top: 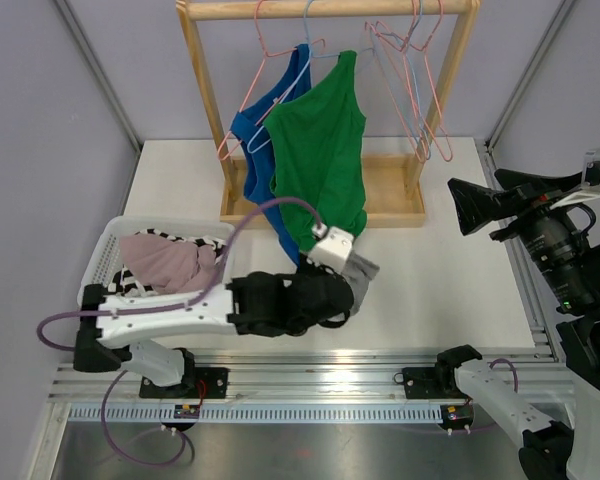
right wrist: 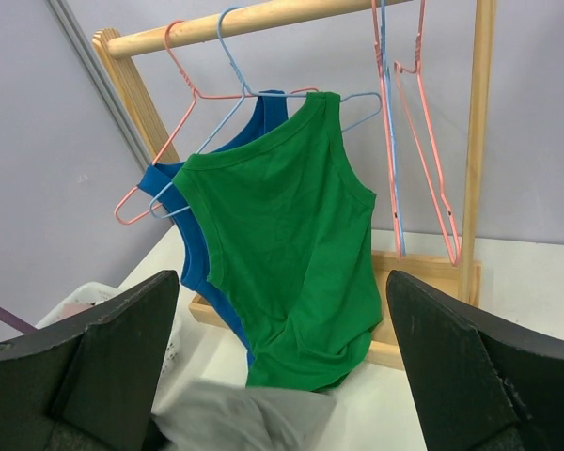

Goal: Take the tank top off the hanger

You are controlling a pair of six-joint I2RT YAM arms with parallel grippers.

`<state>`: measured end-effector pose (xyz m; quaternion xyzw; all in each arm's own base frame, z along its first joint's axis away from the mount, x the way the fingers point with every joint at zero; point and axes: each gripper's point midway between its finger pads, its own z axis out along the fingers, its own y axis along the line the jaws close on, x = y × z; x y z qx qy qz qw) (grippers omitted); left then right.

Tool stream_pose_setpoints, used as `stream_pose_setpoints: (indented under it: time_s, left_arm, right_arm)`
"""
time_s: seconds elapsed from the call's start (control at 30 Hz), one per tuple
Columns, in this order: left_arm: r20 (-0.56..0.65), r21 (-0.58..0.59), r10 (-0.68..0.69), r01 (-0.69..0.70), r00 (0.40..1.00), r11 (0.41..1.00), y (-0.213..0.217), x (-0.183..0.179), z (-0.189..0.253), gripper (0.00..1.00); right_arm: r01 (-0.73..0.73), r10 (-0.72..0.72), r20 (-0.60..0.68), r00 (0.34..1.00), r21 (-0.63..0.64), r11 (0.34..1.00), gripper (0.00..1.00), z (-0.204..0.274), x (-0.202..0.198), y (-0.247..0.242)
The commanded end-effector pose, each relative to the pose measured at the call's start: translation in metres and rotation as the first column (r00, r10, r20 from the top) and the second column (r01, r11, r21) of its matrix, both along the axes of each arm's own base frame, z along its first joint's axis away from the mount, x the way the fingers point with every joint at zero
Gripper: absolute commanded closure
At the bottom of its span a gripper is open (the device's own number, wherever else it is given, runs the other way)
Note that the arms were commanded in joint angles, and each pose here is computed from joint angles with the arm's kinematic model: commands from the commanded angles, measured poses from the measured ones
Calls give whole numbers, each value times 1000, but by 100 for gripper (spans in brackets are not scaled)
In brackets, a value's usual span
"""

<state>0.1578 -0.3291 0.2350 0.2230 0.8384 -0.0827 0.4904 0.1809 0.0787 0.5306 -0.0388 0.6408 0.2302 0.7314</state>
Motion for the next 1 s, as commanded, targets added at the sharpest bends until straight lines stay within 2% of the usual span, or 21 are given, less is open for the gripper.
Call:
stream_pose_setpoints:
  time_s: [0.0, 0.03, 0.07, 0.2, 0.43, 0.47, 0.53, 0.63, 0.67, 0.7, 0.73, 0.77, 0.8, 0.83, 0.87, 0.93, 0.97]
  left_arm:
    - [195, -43, 216, -212, 957, 976, 69, 29, 83, 100]
    - [234, -69, 263, -253, 936, 965, 87, 33, 102, 100]
    - [255, -47, 279, -277, 926, 960, 103, 34, 111, 100]
    - [274, -130, 434, -414, 858, 901, 166, 53, 164, 100]
    - [288, -230, 592, -546, 752, 805, 251, 70, 207, 100]
    - [291, -249, 634, -584, 716, 773, 270, 70, 212, 100]
    - [279, -261, 651, -597, 706, 759, 280, 71, 212, 100]
    - [284, -234, 720, -682, 633, 693, 309, 76, 200, 100]
    - [282, -212, 768, -743, 576, 635, 330, 79, 193, 100]
    - [246, -205, 755, -728, 608, 654, 328, 87, 181, 100]
    - [220, -231, 765, -730, 605, 643, 332, 94, 176, 100]
    - [178, -189, 815, -794, 552, 578, 357, 100, 150, 100]
    - [110, -197, 795, -771, 596, 605, 352, 109, 133, 100]
    - [65, -190, 820, -799, 569, 570, 360, 115, 116, 100]
    - [22, -147, 864, -853, 503, 501, 381, 114, 90, 100]
    - [-37, -91, 908, -906, 418, 413, 398, 109, 59, 100]
    - [-68, -89, 932, -933, 356, 349, 408, 109, 46, 100]
  right_arm:
    - [13, -13, 28, 1000, -6, 1000, 1, 7, 1, -2]
    - [12, -12, 31, 999, -7, 1000, 0, 8, 1, -2]
    - [14, -13, 33, 999, -8, 1000, 1, 9, 2, -2]
    - [23, -22, 31, 999, -6, 1000, 0, 8, 6, -3]
    - [11, -11, 17, 1000, -7, 1000, 0, 5, 12, 1]
    - [9, -9, 15, 1000, -8, 1000, 1, 5, 13, 2]
    - [3, -3, 11, 1000, -10, 1000, 0, 3, 15, 4]
    - [-6, 6, 6, 1000, -10, 1000, 1, 1, 17, 6]
    - [-13, 13, 6, 1000, -7, 1000, 0, 1, 18, 8]
    - [-19, 19, 2, 1000, -4, 1000, 1, 0, 18, 9]
    - [-35, 35, -1, 999, -1, 999, 0, -1, 19, 12]
    - [-40, 40, -4, 999, 2, 999, 1, -3, 21, 14]
    - [-49, 49, -6, 999, 8, 999, 0, -4, 22, 16]
    - [-60, 60, -10, 998, 8, 998, 1, -5, 24, 18]
    - [-62, 62, -22, 998, 6, 998, 0, -8, 28, 20]
    - [-66, 66, -37, 997, 2, 998, 1, -11, 32, 22]
    - [-69, 69, -40, 997, 1, 998, 0, -12, 34, 23]
